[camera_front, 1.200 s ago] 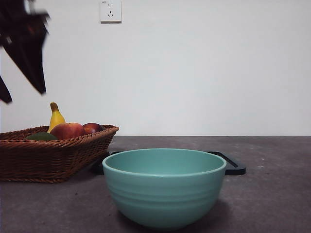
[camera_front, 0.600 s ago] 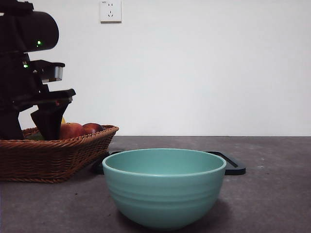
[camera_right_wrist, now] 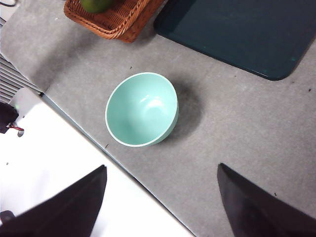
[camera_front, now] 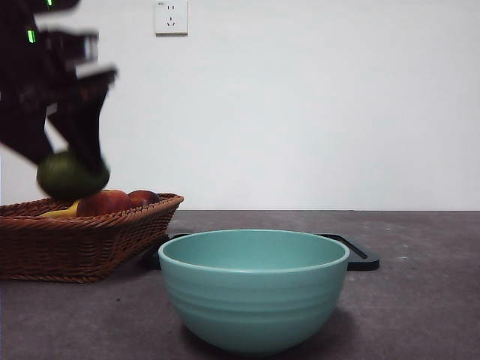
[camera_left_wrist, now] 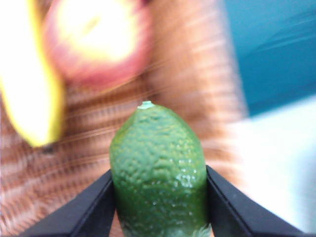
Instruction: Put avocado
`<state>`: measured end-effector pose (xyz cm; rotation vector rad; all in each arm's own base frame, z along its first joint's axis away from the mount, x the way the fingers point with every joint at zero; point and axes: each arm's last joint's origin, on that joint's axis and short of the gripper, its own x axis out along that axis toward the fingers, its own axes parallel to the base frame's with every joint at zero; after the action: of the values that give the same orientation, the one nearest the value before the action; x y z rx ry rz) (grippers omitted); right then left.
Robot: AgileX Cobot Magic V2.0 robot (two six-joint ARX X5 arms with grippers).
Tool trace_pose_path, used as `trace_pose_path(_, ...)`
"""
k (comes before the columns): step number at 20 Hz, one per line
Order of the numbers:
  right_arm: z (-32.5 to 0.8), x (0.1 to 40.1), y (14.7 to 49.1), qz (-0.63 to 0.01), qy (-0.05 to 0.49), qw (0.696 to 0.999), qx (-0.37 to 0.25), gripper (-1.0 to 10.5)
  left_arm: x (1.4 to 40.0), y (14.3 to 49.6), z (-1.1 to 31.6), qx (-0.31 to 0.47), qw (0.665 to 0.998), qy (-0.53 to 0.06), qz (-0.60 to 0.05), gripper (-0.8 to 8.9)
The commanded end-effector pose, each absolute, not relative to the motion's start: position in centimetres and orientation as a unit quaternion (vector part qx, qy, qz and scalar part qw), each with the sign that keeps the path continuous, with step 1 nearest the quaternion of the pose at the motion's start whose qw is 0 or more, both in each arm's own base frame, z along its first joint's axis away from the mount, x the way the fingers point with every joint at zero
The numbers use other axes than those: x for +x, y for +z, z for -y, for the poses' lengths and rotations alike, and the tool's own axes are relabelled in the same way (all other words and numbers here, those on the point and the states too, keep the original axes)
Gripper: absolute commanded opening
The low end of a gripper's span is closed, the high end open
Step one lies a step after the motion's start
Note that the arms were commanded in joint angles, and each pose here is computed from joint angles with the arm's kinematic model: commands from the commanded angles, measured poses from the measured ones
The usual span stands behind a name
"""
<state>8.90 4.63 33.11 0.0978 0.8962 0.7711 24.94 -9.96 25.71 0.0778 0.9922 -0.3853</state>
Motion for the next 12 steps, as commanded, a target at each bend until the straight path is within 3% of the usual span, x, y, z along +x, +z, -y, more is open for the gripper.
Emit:
trace_pose_path(1, -4.7, 9.0, 33.6, -0.413, 0.367, 0.832, 0.046, 3.6, 22.8, 28.3, 11.2, 0.044, 0.869, -0.227, -0.436, 1.77)
trace_pose_path(3, -4.7, 9.1, 33.7, -0.408, 0.368, 0.834, 0.046, 3.6, 20.2, 29.9, 12.9, 0.049, 0.866, -0.282, -0.410, 1.76)
trace_pose_path(6, -4.8, 9.2, 33.7, -0.410, 0.367, 0.833, 0.046, 3.6, 17.8, 29.3, 17.1, 0.086, 0.829, -0.367, -0.413, 1.76)
trace_pose_path(12, -4.8, 9.2, 33.7, -0.410, 0.367, 0.834, 0.047, 3.6, 17.3, 24.9, 23.0, 0.139, 0.777, -0.420, -0.447, 1.76)
